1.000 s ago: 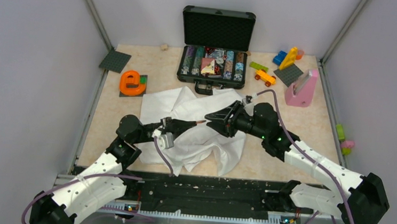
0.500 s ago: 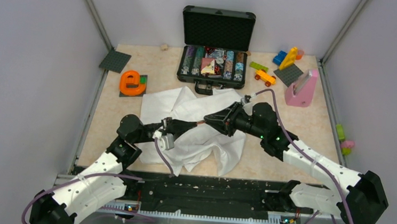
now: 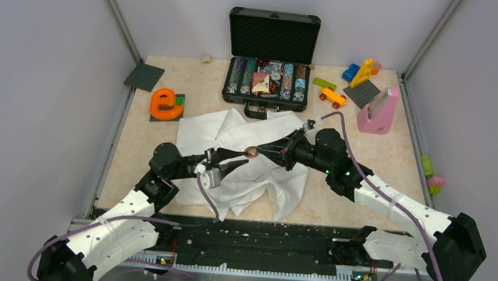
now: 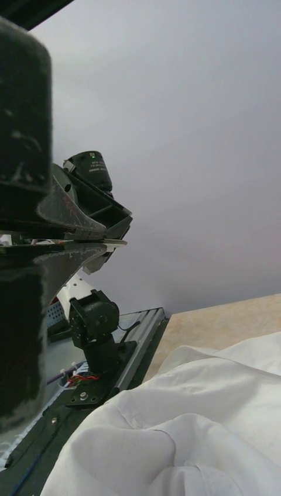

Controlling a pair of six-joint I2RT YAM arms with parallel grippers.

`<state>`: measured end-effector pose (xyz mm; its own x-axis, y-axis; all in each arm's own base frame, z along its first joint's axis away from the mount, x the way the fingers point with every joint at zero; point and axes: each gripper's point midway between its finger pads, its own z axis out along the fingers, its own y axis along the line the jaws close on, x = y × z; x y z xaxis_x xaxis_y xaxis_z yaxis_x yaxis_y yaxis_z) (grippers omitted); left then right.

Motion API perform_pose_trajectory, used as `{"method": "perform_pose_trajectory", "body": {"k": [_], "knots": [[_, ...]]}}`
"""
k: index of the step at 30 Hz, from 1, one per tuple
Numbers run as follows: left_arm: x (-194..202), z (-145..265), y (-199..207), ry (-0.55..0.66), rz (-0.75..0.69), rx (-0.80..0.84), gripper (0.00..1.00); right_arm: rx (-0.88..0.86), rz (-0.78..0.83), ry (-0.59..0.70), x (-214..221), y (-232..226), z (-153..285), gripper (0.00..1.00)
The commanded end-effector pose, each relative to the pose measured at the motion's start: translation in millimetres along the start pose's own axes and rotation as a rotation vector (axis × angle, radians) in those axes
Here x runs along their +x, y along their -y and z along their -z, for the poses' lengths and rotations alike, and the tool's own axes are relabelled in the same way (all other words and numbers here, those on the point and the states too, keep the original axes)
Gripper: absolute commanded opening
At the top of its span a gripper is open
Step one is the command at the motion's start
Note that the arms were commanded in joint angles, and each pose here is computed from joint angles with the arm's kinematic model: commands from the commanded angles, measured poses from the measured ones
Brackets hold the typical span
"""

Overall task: Remove the brooch from the garment
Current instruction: Adjust the brooch, then move the clothes to the center of the board.

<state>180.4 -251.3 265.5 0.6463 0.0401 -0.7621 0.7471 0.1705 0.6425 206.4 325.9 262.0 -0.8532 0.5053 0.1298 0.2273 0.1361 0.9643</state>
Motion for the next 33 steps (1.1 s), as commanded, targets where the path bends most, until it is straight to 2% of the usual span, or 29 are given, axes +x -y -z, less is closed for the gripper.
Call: {"method": "perform_pose_trajectory", "body": {"k": [1,5,6,8,9,12,17,20,24,27,29,30,31,33], "knots": [[-8,-3,-2,0.015,0.046,0.004,0.32,-0.033,0.025,0.026,-1,-11,6,0.0],[0,0,6,-0.023,0.131,-0.006,0.64,-0.011,0.053,0.115,-19,-2,14,0.0],[3,2,6,-0.035,0.147,-0.019,0.68,-0.004,0.058,0.131,-23,1,16,0.0],[6,6,8,-0.05,0.186,-0.045,0.84,0.022,0.082,0.167,-31,9,19,0.0],[6,7,8,-0.053,0.208,-0.056,0.88,0.043,0.098,0.19,-36,14,22,0.0],[8,9,14,-0.058,0.319,-0.076,0.91,0.138,0.172,0.291,-56,37,34,0.0],[20,6,17,-0.125,0.661,-0.136,0.95,0.153,0.375,0.472,-86,43,72,0.0],[31,-3,23,-0.193,0.936,-0.141,0.96,0.154,0.484,0.583,-99,42,99,0.0],[27,-25,38,-0.19,1.298,-0.022,0.99,0.198,0.583,0.683,-109,44,130,0.0],[25,-38,48,-0.163,1.424,0.122,0.99,0.234,0.619,0.711,-111,46,143,0.0],[38,-46,50,-0.176,1.468,0.109,0.99,0.249,0.631,0.714,-112,49,147,0.0],[42,-51,50,-0.196,1.437,0.103,0.99,0.262,0.632,0.716,-112,51,149,0.0],[53,-53,62,-0.293,1.428,0.085,0.99,0.272,0.634,0.715,-112,53,149,0.0],[59,-65,81,-0.456,1.296,0.075,0.99,0.294,0.637,0.713,-113,59,150,0.0]]}}
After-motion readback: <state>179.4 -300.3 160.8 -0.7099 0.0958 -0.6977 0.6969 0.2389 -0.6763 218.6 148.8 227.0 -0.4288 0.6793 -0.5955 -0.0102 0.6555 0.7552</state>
